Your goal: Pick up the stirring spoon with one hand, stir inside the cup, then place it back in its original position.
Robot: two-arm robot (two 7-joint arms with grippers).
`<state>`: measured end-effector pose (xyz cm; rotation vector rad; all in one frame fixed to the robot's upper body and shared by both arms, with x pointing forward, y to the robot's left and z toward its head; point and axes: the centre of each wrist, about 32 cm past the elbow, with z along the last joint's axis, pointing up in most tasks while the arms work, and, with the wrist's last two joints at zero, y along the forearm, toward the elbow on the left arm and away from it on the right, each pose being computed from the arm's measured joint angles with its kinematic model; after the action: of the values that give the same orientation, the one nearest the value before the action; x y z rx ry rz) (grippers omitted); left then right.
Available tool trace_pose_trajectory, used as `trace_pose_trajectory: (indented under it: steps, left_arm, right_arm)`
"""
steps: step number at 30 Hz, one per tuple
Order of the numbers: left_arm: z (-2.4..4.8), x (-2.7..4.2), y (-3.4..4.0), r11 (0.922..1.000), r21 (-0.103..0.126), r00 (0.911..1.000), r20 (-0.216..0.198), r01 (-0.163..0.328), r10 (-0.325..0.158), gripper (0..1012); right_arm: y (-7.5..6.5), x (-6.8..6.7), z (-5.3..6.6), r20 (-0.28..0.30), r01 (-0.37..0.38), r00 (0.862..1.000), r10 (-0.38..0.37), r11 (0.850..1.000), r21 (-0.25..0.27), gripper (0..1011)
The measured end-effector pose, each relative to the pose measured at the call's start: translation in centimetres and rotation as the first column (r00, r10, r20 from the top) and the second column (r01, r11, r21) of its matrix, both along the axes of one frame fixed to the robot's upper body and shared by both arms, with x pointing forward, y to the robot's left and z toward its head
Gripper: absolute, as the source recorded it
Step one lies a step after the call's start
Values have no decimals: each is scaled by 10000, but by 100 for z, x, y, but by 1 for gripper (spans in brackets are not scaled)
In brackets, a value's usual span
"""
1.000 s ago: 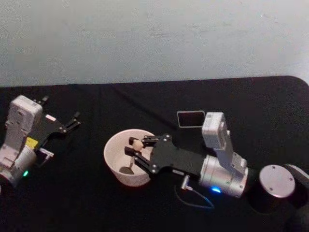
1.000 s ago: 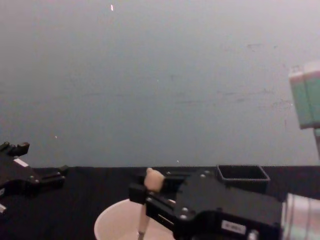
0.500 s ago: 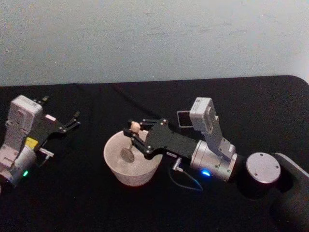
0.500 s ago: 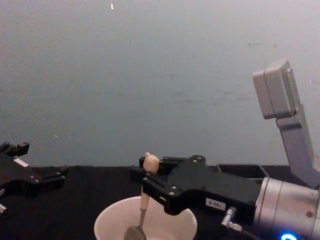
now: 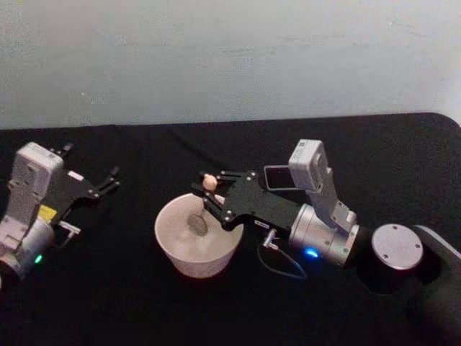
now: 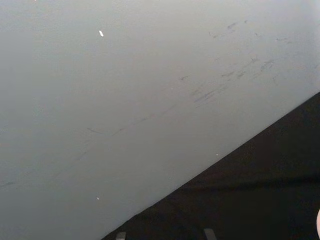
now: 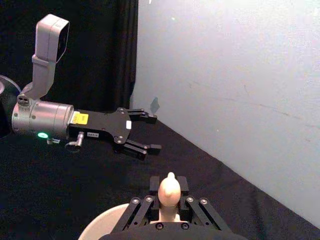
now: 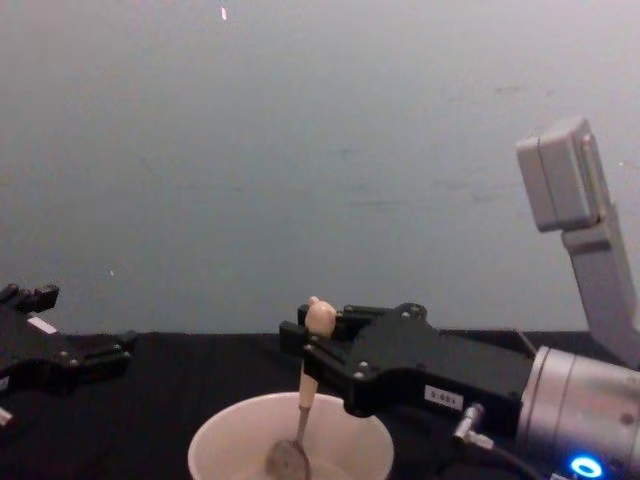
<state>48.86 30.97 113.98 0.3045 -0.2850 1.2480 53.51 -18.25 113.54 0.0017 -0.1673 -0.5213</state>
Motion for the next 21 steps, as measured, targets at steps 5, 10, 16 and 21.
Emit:
trace_pose_trajectory:
  steps: [5, 10, 16, 21]
  left_arm:
    - [0, 0, 0, 10000, 0, 10000, 0, 0, 0, 1001]
    - [0, 0, 0, 10000, 0, 10000, 0, 0, 0, 1001]
    - [0, 0, 0, 10000, -1, 10000, 0, 0, 0, 1001]
    - [0, 0, 0, 10000, -1, 10000, 0, 0, 0, 1001]
  right_arm:
    - [-1, -3, 1, 0, 6, 10000, -6, 10000, -11, 202]
    - [-3, 1, 5, 10, 15, 10000, -15, 10000, -6, 202]
    - [-10, 3, 7, 6, 29, 10000, -29, 10000, -15, 202]
    - [-28, 1, 34, 27, 49, 10000, -49, 10000, 21, 202]
